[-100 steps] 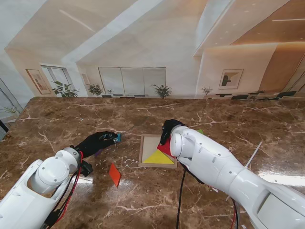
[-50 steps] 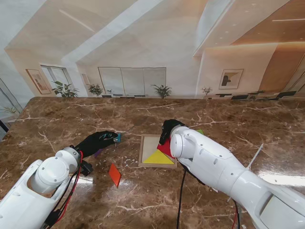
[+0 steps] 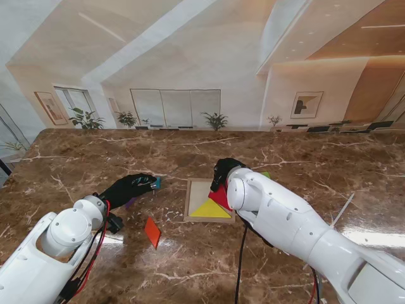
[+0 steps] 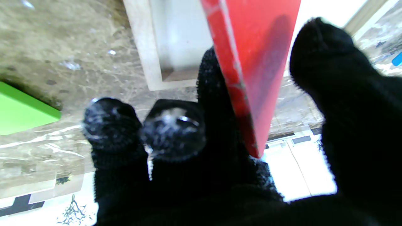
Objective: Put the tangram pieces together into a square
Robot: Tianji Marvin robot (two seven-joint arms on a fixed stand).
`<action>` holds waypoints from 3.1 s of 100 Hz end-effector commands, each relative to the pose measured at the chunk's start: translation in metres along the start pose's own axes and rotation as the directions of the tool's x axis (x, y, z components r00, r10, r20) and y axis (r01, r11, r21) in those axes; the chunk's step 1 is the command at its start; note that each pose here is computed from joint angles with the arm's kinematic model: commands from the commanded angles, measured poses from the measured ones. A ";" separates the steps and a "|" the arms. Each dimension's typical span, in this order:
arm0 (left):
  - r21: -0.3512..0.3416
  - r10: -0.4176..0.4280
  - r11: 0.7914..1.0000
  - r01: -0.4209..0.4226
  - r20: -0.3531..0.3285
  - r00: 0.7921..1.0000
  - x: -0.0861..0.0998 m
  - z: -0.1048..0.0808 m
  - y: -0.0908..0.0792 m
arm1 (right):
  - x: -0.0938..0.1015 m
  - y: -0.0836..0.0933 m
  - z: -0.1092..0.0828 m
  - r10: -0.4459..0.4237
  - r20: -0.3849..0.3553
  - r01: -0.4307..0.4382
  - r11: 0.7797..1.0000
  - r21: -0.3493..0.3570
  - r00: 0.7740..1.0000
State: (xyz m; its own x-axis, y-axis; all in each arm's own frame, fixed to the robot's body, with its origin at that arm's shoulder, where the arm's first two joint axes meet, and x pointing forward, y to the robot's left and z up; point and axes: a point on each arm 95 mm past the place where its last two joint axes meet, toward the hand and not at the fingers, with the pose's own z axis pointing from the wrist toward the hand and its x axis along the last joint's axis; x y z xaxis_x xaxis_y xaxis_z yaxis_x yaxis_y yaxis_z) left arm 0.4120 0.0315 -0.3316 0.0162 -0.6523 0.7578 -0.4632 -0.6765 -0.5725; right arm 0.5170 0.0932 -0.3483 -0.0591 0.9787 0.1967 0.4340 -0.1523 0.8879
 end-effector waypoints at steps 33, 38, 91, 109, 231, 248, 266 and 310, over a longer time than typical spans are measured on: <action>-0.006 0.001 1.000 -0.001 0.004 1.000 -0.002 0.000 0.002 | -0.002 -0.005 0.001 0.000 -0.004 0.000 1.000 0.010 1.000; -0.005 0.001 1.000 -0.001 0.004 1.000 -0.002 0.000 0.002 | -0.002 -0.005 0.001 -0.002 -0.005 0.002 1.000 0.010 1.000; -0.007 0.001 1.000 0.000 0.005 1.000 -0.002 -0.001 0.003 | 0.000 0.003 0.001 0.020 -0.027 -0.021 1.000 -0.010 0.999; -0.008 0.001 1.000 -0.001 0.005 1.000 -0.002 -0.001 0.003 | -0.001 0.007 0.002 0.025 -0.034 -0.026 1.000 -0.015 0.999; -0.042 0.048 0.998 -0.049 -0.018 0.999 0.015 0.000 -0.002 | 0.004 0.043 -0.040 -0.130 -0.220 0.130 0.991 -0.015 0.967; -0.049 0.060 0.997 -0.061 -0.023 0.998 0.018 0.003 -0.005 | 0.005 0.042 -0.039 -0.195 -0.274 0.204 0.979 0.006 0.942; -0.050 0.068 0.996 -0.069 -0.031 0.997 0.021 0.005 -0.007 | 0.005 0.042 -0.035 -0.247 -0.316 0.269 0.963 0.028 0.916; -0.051 0.072 0.996 -0.074 -0.027 0.997 0.019 0.010 -0.011 | -0.002 0.033 -0.022 -0.364 -0.332 0.396 0.918 0.031 0.870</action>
State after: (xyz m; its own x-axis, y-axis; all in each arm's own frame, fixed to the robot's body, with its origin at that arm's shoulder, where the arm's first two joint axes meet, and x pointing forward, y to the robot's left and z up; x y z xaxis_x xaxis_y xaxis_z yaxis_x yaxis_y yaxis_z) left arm 0.4257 0.0215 -0.3097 -0.0494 -0.6870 0.7250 -0.5038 -0.6096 -0.6120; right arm 0.5102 0.0867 -0.3048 -0.5112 0.8595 -0.0059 0.3865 0.2360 0.8916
